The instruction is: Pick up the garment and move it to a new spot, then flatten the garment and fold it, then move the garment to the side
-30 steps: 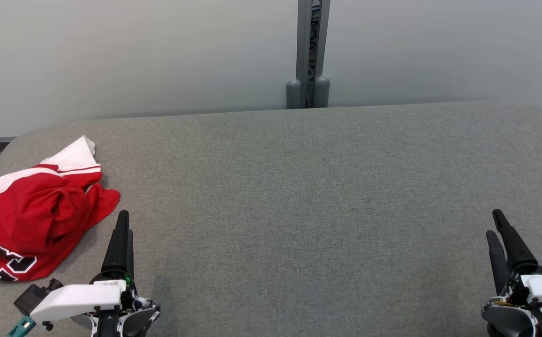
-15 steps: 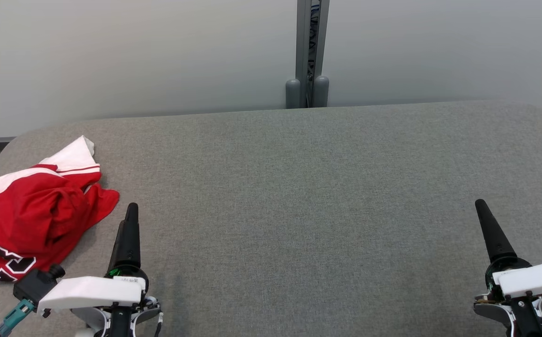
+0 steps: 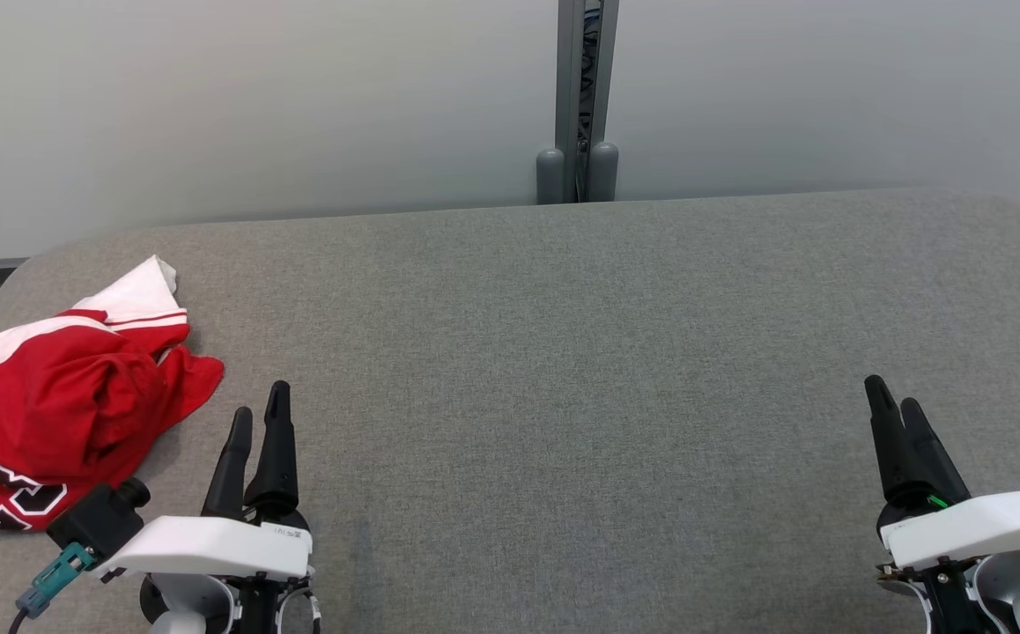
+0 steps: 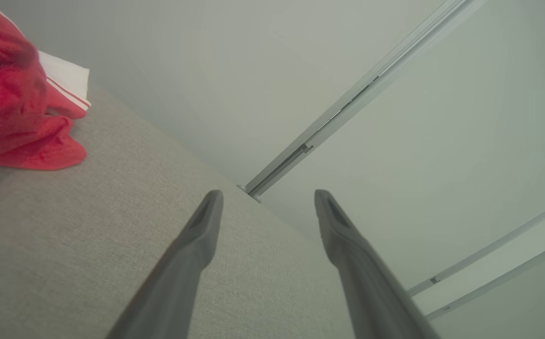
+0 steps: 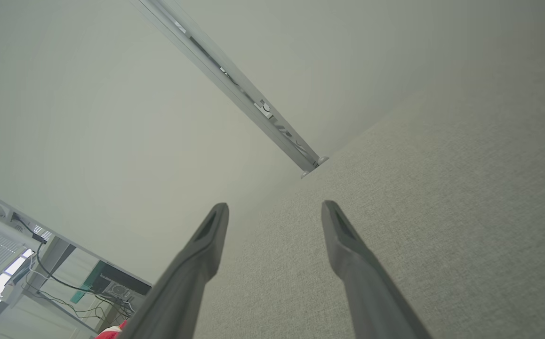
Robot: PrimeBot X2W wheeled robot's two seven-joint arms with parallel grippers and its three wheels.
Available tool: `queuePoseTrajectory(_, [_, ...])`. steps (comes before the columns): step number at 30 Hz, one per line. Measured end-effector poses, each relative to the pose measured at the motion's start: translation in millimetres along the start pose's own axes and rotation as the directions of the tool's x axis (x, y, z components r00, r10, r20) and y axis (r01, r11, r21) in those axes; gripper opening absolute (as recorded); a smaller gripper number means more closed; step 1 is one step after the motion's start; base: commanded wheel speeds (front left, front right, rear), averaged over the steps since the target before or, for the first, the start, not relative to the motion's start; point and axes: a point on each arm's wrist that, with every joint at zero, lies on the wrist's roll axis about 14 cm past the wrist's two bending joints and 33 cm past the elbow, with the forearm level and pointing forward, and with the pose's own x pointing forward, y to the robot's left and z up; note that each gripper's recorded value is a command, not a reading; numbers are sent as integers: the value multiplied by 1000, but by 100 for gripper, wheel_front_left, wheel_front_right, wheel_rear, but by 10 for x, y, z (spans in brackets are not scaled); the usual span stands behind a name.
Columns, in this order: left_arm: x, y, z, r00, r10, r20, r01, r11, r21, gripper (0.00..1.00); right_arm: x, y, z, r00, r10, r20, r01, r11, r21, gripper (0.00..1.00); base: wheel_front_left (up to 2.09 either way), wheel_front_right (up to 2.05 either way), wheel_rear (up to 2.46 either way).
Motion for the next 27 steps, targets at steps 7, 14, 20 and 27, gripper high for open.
queuePoseTrajectory(7, [3, -36, 20, 1000, -14, 13, 12, 995, 97, 100, 10, 76, 32, 999, 26, 18, -24, 995, -100, 100, 0, 0, 0])
queuePoseTrajectory(14, [2, -63, 27, 999, -25, 21, 21, 985, 173, 100, 16, 165, 40, 998, 59, 28, -53, 982, -183, 100, 0, 0, 0])
queuePoseTrajectory(20, [3, -89, 28, 999, -36, 27, 29, 971, 236, 100, 18, 240, 36, 996, 88, 33, -77, 968, -240, 100, 0, 0, 0])
queuePoseTrajectory(27, [4, -114, 32, 998, -48, 33, 36, 951, 306, 100, 17, 284, 31, 993, 108, 38, -92, 949, -303, 100, 0, 0, 0])
